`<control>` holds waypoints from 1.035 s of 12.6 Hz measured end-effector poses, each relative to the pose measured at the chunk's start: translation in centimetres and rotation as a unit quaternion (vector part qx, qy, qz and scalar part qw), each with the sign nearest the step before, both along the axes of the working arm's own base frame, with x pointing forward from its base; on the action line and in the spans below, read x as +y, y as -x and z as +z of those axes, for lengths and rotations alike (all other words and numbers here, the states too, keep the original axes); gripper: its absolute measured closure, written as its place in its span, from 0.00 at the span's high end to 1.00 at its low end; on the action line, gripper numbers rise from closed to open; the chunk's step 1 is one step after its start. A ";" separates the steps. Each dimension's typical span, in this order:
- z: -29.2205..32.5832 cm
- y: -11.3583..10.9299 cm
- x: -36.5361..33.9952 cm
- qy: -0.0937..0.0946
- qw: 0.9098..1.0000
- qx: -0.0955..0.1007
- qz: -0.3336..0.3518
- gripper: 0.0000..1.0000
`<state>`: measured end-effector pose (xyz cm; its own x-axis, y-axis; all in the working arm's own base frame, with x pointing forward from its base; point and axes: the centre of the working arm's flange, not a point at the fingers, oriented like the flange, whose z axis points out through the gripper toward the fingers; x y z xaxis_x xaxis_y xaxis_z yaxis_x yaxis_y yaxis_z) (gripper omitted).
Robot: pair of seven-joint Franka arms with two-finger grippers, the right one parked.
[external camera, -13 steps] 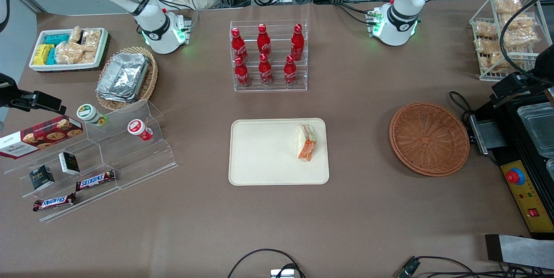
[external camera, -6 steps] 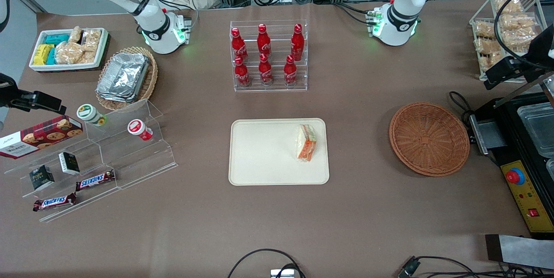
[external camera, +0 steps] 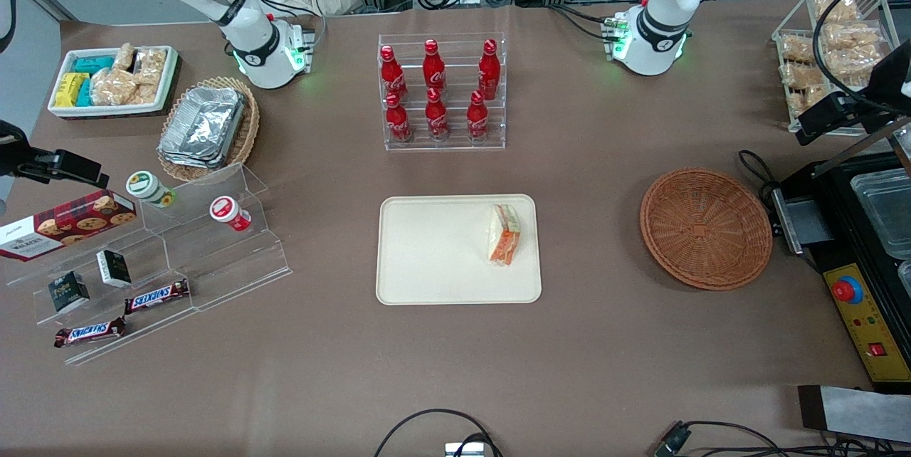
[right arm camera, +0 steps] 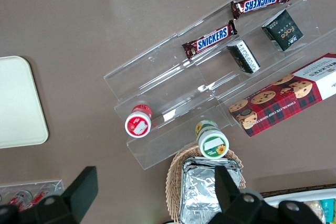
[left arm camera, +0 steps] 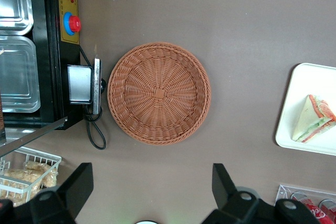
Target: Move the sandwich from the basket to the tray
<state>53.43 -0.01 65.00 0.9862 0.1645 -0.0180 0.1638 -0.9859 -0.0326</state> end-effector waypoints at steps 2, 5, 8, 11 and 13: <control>-0.1 -0.1 0.0 0.000 1.000 0.001 -0.001 1.00; -0.2 -0.1 -0.2 0.001 0.999 0.003 -0.042 1.00; -0.2 0.0 -0.2 0.003 0.996 0.005 -0.088 1.00; -0.4 0.0 -0.2 0.005 0.994 0.013 -0.107 1.00; -0.5 0.0 -0.3 0.006 0.994 0.014 -0.110 1.00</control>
<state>53.43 -0.32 64.50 0.9974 -0.0553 -0.0465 -0.0564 -0.9981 -0.0231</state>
